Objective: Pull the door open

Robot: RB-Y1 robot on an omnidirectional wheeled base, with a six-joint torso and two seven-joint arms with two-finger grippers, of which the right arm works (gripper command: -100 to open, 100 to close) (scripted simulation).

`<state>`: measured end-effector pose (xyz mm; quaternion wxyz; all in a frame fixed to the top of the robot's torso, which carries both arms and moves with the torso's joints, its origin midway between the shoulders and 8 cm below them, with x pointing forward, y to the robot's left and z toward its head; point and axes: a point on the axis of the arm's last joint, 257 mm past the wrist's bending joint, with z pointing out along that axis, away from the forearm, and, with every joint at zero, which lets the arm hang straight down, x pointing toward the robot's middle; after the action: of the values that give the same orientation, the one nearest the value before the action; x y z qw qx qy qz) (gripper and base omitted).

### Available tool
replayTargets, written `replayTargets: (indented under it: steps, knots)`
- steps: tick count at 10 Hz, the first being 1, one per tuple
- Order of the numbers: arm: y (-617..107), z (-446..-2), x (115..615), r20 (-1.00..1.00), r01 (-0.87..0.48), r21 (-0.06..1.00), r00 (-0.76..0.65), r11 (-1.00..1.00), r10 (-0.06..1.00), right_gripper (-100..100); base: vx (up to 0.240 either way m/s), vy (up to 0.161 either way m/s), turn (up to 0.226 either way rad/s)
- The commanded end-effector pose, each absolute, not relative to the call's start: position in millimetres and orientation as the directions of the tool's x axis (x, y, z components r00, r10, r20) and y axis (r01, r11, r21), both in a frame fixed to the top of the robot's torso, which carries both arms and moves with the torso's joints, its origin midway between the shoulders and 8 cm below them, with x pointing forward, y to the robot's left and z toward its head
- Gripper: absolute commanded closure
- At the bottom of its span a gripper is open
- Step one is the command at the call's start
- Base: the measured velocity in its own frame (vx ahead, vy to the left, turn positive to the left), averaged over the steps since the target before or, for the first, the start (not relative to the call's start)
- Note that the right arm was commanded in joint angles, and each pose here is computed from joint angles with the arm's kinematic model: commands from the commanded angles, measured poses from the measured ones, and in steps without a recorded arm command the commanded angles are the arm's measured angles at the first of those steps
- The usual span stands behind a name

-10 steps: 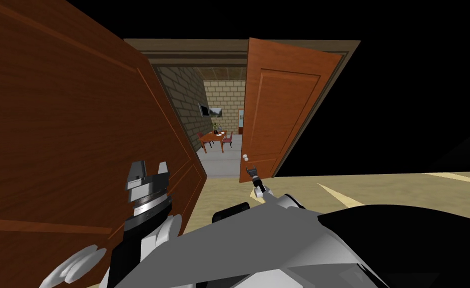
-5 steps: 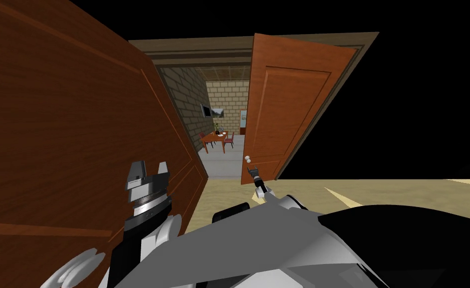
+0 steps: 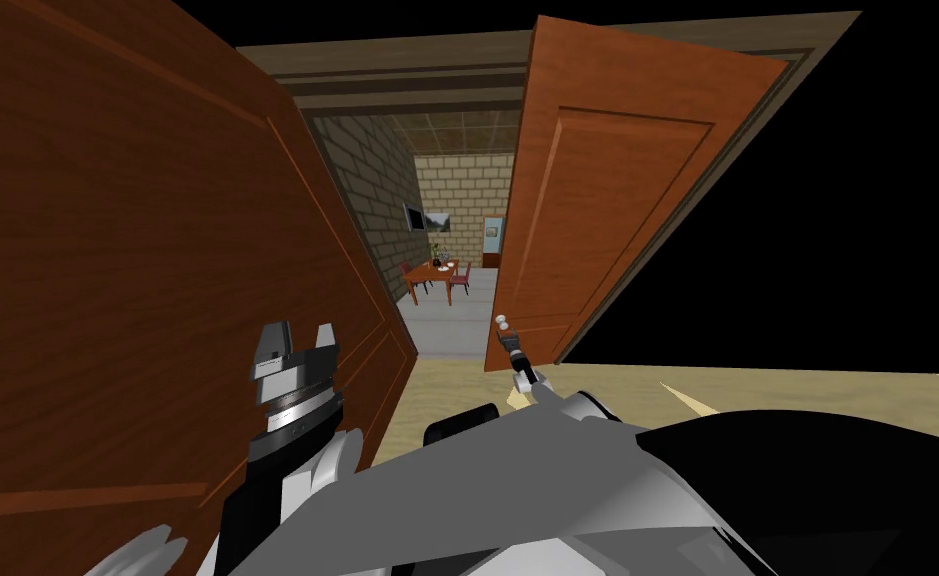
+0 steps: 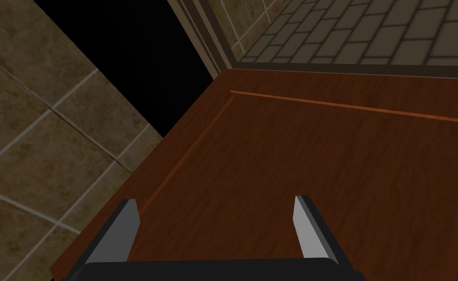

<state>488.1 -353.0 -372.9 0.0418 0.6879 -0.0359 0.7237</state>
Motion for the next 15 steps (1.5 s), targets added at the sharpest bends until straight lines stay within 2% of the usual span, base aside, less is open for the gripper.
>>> replayTargets:
  steps: [1,11,12,15]
  knots:
    - [-357,-385,481,1.000,-0.117,0.011,-0.021,-0.993,0.014,-100,-0.023,-0.005,-0.001]
    - [-407,-393,455,1.000,-0.170,0.014,-0.001,-0.985,0.015,-100,0.086,0.009,0.052]
    - [-407,-393,455,1.000,-0.170,0.014,-0.001,-0.985,0.015,100,0.000,-0.001,-0.013]
    - [-407,-393,455,1.000,-0.170,0.014,-0.001,-0.985,0.015,100,-0.009,-0.002,0.005]
